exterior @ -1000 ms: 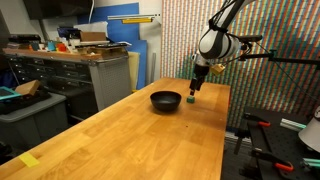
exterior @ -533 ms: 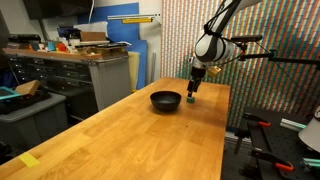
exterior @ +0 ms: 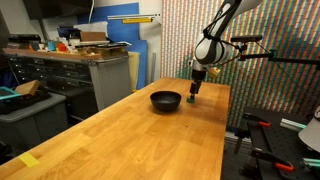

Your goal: Put the green block inside the black bowl

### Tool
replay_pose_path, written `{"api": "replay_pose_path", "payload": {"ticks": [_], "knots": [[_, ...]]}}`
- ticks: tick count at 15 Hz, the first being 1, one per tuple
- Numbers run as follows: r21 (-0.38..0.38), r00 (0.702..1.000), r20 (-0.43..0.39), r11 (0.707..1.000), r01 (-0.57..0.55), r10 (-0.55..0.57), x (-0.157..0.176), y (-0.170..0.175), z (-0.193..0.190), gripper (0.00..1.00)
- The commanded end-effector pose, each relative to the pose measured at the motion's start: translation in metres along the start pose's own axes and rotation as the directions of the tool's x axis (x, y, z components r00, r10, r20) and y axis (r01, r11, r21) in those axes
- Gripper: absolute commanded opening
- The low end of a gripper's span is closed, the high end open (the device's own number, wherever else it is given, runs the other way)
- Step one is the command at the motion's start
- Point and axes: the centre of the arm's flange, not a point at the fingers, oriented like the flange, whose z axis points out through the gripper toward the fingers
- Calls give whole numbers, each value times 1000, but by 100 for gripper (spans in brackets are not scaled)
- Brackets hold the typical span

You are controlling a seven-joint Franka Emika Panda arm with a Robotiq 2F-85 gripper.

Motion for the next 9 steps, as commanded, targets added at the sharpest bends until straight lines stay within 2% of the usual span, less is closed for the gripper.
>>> {"api": "replay_pose_path", "payload": {"ticks": [1, 7, 8, 9], "knots": [[14, 999, 0, 999, 45, -45, 12, 7, 1, 100], [33, 998, 28, 998, 53, -54, 19, 4, 7, 100], [33, 998, 34, 998, 55, -56, 19, 4, 9, 93], [36, 997, 43, 998, 57, -58, 19, 4, 10, 75]]}}
